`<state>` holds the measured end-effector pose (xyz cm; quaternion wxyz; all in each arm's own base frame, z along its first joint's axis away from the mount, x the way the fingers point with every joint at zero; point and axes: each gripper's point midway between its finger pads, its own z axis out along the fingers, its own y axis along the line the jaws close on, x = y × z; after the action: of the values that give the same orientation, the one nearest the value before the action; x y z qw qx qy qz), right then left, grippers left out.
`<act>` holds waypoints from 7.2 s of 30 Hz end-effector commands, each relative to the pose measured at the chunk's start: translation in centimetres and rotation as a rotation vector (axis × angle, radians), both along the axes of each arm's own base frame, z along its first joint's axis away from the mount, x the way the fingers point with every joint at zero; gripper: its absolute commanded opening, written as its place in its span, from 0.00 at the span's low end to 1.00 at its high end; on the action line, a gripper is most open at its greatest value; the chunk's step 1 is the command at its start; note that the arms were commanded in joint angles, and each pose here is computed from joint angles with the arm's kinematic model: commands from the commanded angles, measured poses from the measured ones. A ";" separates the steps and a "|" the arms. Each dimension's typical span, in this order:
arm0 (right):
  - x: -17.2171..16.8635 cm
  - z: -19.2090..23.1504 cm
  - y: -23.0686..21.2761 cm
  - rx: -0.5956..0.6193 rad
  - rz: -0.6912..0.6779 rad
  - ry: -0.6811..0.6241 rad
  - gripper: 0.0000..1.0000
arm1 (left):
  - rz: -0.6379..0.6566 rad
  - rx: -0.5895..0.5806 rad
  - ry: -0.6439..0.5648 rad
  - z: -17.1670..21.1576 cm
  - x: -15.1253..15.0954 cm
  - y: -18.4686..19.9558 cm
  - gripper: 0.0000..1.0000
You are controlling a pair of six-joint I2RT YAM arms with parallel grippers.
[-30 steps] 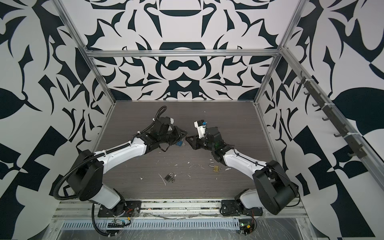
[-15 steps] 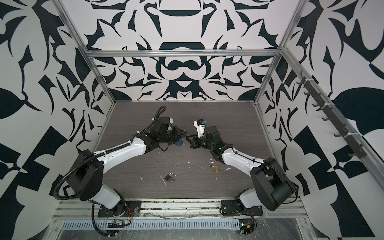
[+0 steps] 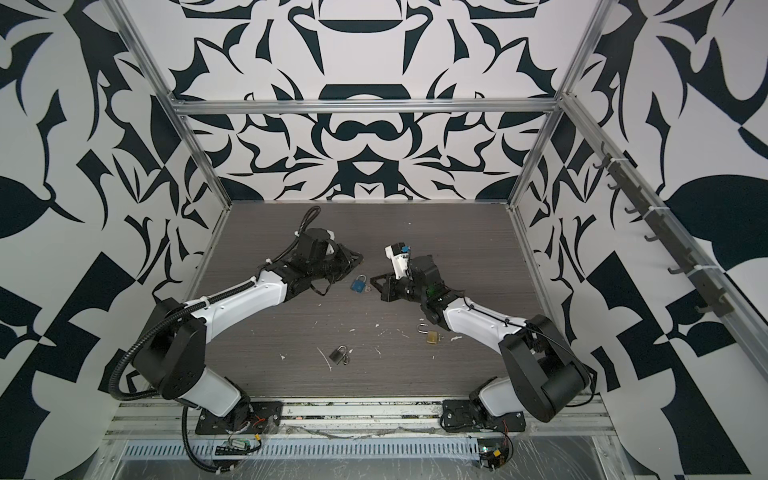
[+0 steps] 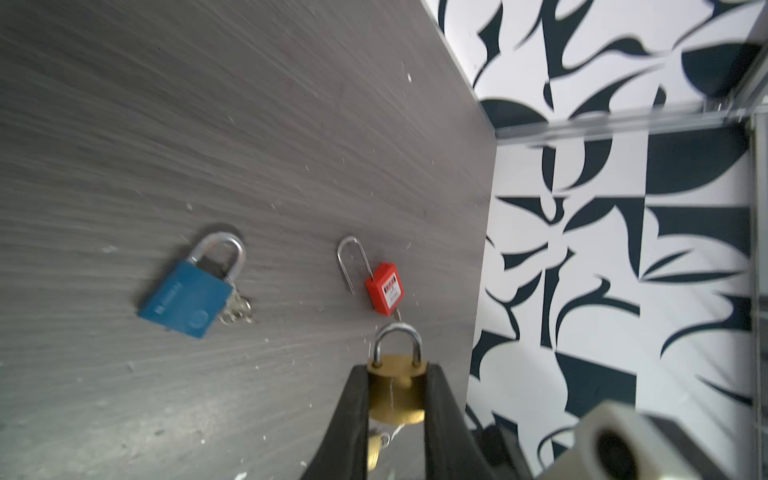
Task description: Lock with the key
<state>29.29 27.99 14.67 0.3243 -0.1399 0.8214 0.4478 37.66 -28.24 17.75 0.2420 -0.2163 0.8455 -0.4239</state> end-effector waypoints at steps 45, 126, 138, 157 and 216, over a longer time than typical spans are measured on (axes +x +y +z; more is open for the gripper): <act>-2.4 -2.9 -11.0 -0.167 -0.335 0.250 0.00 | -0.719 0.670 0.146 -13.8 -9.7 -8.4 0.03; 0.0 -12.5 -4.0 -0.306 -0.082 0.467 0.11 | -0.338 0.603 -0.744 4.1 -6.7 -1.0 0.99; 1.2 -9.6 -5.2 -0.335 -0.158 0.379 0.32 | -0.300 0.623 -0.721 4.4 -6.1 -0.6 0.99; 6.5 -2.8 -12.9 -0.709 -0.324 0.005 0.83 | -0.229 0.656 -0.516 1.9 -4.2 -0.5 0.99; 5.3 -1.3 -19.3 -0.592 -0.703 0.145 0.90 | -0.565 0.708 -0.272 -2.8 -5.7 -6.3 0.94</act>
<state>35.39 11.68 14.74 0.3536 0.0323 0.9289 0.1054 33.37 -33.68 17.05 0.3417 0.1442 0.9064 -0.2023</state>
